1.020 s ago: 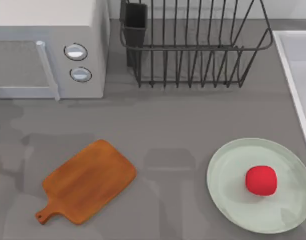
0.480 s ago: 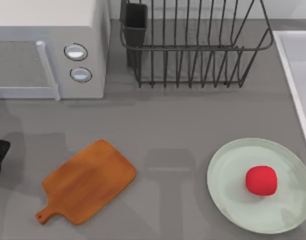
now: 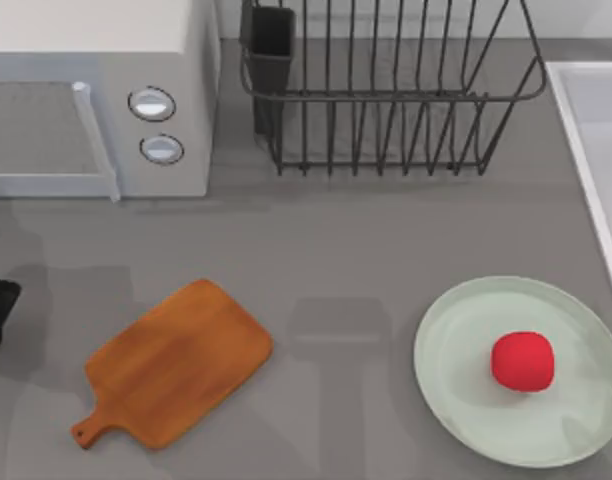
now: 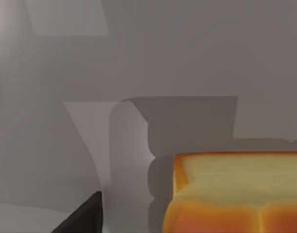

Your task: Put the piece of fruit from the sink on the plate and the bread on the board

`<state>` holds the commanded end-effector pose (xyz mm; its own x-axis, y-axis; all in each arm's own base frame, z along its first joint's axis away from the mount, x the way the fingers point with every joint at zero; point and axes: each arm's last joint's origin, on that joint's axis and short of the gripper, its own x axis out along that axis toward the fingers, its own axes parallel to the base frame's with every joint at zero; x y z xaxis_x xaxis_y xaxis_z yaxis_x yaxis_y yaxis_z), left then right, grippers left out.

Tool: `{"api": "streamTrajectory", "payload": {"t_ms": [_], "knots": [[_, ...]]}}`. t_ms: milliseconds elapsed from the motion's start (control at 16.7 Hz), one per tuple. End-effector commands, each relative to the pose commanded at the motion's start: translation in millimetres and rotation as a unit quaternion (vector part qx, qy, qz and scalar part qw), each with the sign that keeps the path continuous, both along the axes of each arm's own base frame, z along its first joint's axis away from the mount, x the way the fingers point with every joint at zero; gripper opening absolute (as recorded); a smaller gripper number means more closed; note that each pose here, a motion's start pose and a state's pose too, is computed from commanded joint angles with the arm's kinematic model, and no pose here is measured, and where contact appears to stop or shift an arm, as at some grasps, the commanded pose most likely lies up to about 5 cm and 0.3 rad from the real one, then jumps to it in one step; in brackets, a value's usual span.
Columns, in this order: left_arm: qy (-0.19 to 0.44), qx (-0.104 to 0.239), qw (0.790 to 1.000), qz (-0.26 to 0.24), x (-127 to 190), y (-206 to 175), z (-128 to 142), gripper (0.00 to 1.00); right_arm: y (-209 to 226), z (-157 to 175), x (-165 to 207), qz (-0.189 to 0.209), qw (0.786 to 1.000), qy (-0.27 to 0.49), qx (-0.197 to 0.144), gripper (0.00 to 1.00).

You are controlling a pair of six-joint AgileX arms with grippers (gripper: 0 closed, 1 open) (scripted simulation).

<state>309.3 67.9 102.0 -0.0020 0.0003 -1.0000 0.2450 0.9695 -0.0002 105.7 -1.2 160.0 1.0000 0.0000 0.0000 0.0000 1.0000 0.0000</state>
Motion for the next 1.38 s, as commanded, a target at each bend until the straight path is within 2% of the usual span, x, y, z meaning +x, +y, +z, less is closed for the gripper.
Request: {"api": "streamTrajectory", "payload": {"t_ms": [480, 960, 1020, 1200, 1380], "knots": [[0.000, 0.000, 1.000, 0.000, 0.0, 0.0, 0.0, 0.02, 0.0, 0.0, 0.0, 0.000, 1.000, 0.000, 0.000, 1.00], [0.000, 0.000, 1.000, 0.000, 0.0, 0.0, 0.0, 0.00, 0.0, 0.0, 0.0, 0.000, 1.000, 0.000, 0.000, 1.00], [-0.012, -0.003, 1.000, 0.001, 0.8, -0.8, 11.6, 0.00, 0.0, 0.0, 0.0, 0.000, 1.000, 0.000, 0.000, 1.00], [-0.008, -0.001, 1.000, 0.004, -0.1, 2.4, 19.3, 0.00, 0.0, 0.0, 0.0, 0.000, 1.000, 0.000, 0.000, 1.00], [-0.005, -0.003, 1.000, 0.006, -2.3, 5.9, 40.7, 0.00, 0.0, 0.0, 0.0, 0.000, 1.000, 0.000, 0.000, 1.00]]}}
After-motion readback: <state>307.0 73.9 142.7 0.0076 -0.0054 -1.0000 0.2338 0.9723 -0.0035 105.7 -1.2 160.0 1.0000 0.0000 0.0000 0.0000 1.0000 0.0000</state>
